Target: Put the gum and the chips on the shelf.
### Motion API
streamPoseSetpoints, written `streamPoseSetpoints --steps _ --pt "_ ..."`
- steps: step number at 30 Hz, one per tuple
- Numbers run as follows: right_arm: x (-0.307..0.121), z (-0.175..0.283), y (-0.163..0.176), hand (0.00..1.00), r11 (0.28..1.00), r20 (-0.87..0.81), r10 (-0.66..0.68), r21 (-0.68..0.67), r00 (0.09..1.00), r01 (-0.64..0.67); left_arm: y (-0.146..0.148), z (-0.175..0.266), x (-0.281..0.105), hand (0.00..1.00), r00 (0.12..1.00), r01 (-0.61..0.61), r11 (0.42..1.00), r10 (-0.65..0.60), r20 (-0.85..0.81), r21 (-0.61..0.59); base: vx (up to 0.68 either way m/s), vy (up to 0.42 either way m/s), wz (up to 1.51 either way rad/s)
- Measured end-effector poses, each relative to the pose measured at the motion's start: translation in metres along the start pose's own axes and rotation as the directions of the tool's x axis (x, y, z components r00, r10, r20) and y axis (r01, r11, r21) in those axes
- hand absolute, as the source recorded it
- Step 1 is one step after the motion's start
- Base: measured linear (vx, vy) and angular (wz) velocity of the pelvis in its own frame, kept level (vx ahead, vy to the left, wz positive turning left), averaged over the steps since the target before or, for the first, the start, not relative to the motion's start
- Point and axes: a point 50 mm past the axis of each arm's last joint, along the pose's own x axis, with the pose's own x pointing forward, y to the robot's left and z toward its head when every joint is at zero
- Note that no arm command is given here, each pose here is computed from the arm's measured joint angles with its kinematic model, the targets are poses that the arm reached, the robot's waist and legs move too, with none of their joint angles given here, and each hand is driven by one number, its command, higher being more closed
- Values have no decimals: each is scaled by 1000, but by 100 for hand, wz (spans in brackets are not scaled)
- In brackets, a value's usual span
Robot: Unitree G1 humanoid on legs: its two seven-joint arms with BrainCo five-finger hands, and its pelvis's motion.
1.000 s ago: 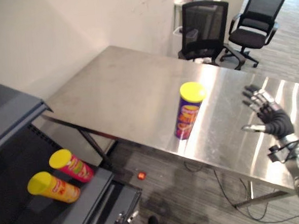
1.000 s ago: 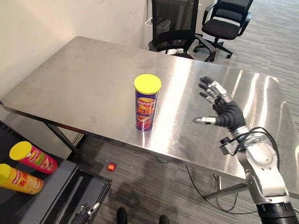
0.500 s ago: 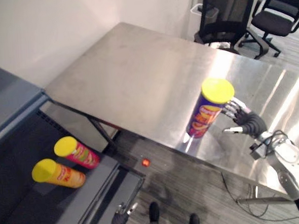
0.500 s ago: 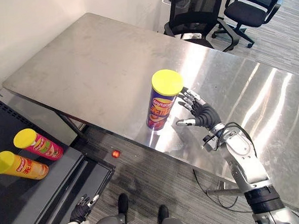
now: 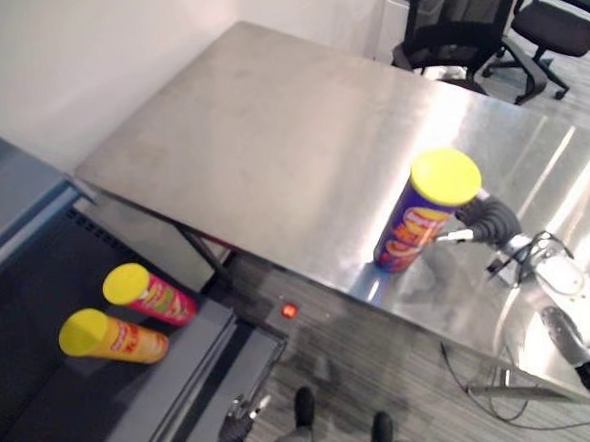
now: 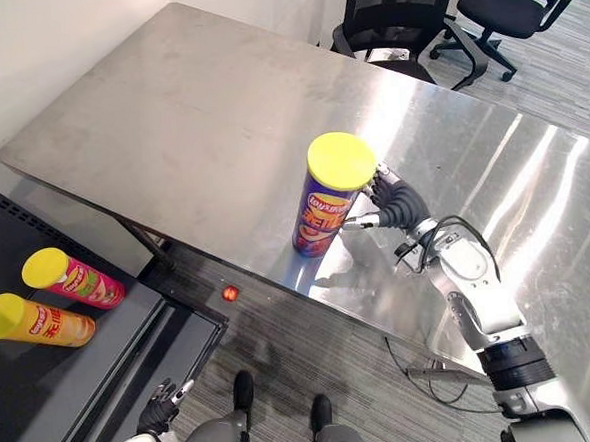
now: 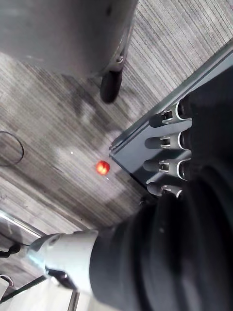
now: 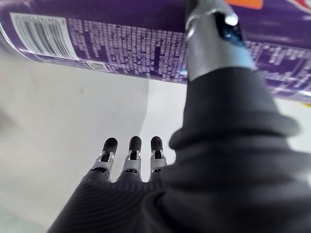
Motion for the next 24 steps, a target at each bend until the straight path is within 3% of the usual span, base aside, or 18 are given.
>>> streamPoseSetpoints --steps 7,24 --pt "10 14 -3 0 997 17 45 -68 999 -43 0 0 0 0 1000 -2 1000 2 -1 -1 -19 -6 -4" --pt "22 21 11 0 991 47 122 -64 991 -119 -1 0 0 0 1000 0 1000 0 -4 0 -2 -1 0"
